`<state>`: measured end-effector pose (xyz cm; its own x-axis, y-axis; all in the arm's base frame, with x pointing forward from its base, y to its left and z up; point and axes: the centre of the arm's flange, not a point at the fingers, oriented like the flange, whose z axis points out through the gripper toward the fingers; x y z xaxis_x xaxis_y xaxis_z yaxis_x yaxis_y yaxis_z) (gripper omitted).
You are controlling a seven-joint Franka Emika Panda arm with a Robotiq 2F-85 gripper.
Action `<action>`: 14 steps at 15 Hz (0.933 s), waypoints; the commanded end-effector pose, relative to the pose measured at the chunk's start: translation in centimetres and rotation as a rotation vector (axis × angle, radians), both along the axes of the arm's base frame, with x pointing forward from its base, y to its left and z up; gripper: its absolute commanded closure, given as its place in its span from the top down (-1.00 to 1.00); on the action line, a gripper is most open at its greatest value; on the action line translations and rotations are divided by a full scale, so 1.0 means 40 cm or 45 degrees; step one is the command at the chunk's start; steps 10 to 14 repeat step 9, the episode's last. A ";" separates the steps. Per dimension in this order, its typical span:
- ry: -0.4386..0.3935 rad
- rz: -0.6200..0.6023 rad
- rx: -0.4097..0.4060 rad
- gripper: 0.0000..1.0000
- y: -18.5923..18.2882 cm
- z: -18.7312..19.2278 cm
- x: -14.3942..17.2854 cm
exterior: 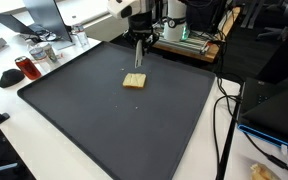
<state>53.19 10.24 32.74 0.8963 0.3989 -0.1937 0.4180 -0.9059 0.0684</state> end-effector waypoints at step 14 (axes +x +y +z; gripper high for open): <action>0.143 0.034 0.017 -0.98 -0.062 0.104 -0.103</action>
